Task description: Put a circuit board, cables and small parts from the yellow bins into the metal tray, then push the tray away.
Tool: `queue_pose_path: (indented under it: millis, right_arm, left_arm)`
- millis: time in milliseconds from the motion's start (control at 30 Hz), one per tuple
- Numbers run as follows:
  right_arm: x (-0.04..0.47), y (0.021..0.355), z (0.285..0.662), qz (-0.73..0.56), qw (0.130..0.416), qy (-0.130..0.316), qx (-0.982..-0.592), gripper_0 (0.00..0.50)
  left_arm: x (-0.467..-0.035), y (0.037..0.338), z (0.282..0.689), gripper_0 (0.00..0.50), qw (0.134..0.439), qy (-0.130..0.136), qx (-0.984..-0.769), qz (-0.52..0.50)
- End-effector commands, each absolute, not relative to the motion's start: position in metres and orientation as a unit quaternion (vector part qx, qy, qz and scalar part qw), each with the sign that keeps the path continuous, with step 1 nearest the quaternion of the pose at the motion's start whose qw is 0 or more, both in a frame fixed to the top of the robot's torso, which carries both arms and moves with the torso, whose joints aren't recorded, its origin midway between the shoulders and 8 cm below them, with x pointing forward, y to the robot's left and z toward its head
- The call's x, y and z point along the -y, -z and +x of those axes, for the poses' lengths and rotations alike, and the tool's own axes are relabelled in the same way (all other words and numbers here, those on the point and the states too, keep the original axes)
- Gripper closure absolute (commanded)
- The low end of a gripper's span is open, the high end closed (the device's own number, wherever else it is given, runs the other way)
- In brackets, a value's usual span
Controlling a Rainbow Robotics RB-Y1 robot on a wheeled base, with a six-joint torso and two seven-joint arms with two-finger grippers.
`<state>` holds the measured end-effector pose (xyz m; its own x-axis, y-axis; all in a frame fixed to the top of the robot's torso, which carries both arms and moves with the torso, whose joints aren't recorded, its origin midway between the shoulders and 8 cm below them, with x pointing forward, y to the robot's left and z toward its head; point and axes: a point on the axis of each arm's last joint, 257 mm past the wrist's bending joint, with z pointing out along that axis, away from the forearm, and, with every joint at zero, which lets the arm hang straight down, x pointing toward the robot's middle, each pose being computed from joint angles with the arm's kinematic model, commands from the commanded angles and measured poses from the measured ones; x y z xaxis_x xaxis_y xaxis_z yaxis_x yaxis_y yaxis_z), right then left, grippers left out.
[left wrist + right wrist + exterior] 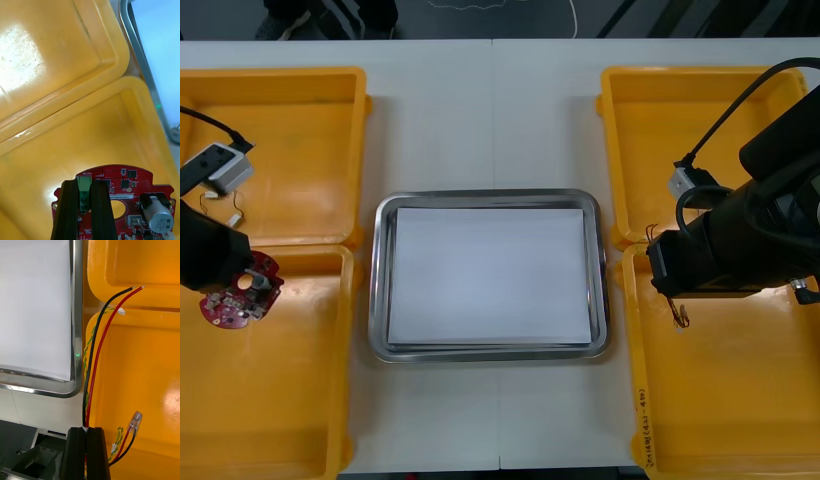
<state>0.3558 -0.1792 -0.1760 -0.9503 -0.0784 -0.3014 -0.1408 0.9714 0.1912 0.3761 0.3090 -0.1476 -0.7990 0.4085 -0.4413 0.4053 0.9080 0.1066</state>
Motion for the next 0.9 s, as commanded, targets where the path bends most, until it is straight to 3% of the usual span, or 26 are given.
queue_pose_path:
  millis: [33,300,533,767,900]
  right_arm:
    - [0.168,0.166,0.357,-0.074,0.161,-0.108,-0.978,0.500]
    - [0.168,0.166,0.357,-0.074,0.161,-0.108,-0.978,0.500]
    - [0.168,0.166,0.357,-0.072,0.160,-0.108,-0.979,0.500]
    - [0.167,0.166,0.357,-0.075,0.161,-0.109,-0.978,0.500]
    - [0.168,0.166,0.356,-0.072,0.160,-0.109,-0.978,0.500]
  left_arm:
    - [-0.292,0.124,0.385,0.500,0.252,-0.004,-0.950,0.182]
    - [-0.242,0.124,0.390,0.500,0.243,0.018,-0.955,0.169]
    - [-0.184,0.125,0.396,0.500,0.252,0.056,-0.951,0.169]
    - [-0.144,0.134,0.402,0.500,0.267,0.068,-0.944,0.183]
    - [-0.127,0.146,0.403,0.500,0.265,0.061,-0.942,0.198]
